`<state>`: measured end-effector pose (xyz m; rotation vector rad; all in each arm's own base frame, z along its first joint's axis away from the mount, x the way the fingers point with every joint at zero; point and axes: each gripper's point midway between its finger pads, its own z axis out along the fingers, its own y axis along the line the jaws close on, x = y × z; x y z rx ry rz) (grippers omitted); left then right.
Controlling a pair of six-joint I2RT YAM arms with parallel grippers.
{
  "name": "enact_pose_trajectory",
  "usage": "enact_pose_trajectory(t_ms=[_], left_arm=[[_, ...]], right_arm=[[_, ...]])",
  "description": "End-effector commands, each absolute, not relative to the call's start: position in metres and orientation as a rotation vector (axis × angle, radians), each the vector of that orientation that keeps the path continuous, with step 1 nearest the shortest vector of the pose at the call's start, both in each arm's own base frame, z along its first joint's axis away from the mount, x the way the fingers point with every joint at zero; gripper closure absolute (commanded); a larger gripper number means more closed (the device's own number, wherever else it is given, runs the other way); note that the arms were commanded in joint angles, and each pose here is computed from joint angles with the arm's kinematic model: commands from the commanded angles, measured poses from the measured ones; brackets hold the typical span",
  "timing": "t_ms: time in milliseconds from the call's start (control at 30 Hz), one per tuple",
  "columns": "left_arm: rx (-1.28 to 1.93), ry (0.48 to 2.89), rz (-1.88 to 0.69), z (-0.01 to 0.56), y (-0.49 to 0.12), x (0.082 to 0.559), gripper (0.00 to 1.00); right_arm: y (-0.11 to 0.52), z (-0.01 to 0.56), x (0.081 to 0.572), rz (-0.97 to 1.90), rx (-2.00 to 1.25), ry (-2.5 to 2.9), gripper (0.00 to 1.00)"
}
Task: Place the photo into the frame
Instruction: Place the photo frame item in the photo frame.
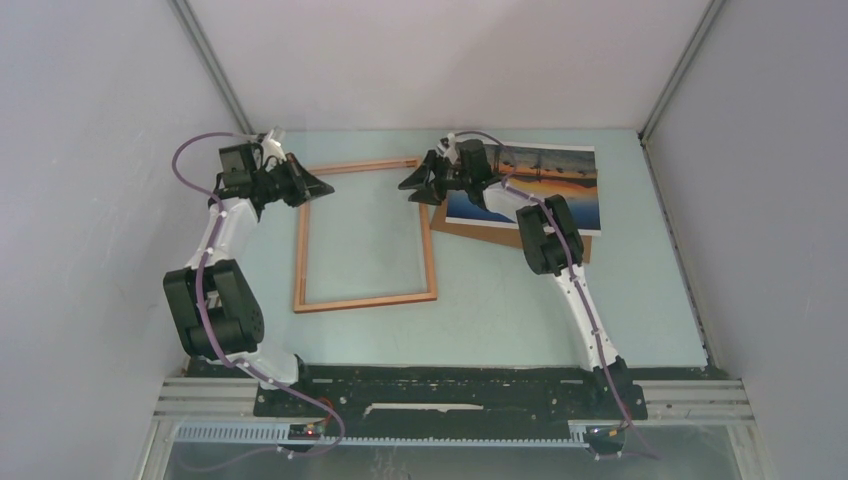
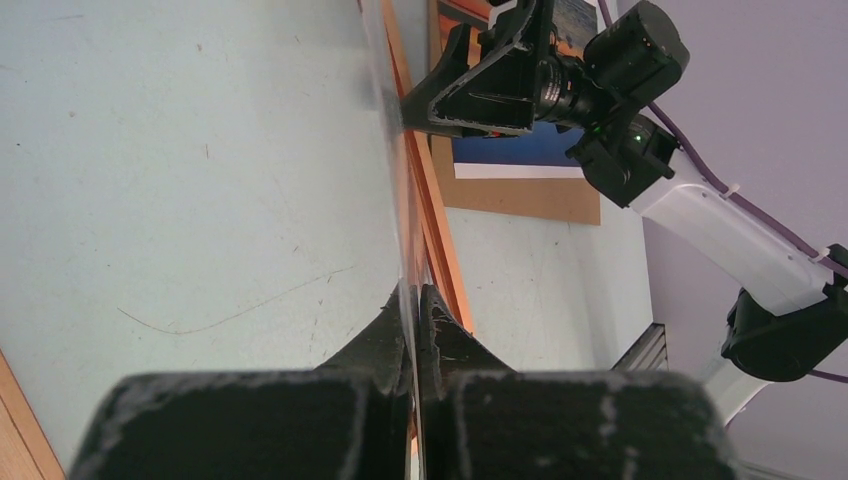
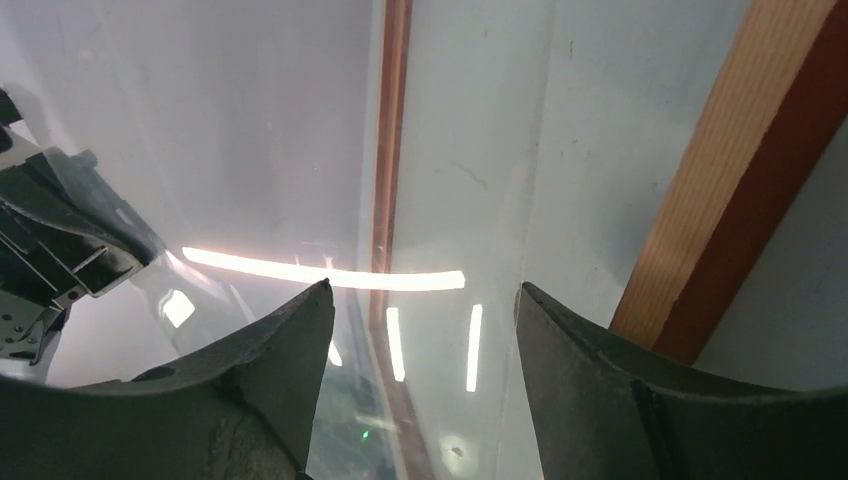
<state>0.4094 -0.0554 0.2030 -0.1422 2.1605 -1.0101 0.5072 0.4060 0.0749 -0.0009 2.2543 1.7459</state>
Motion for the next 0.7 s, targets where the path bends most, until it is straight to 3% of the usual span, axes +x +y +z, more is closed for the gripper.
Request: enact_pose_trajectory(t_ms=[0, 667], left_arm=[[-0.095, 2.142, -0.999, 0.206, -0.059, 0.405, 1.0], [-0.238, 2.177, -0.99, 0.191, -0.041, 0.412, 1.0]], right_arm=[[0.413, 0.114, 0.499, 1.85, -0.076, 2.144, 0.28], [0.399, 0.165, 0.487, 1.865, -0.151, 2.032, 0.36]])
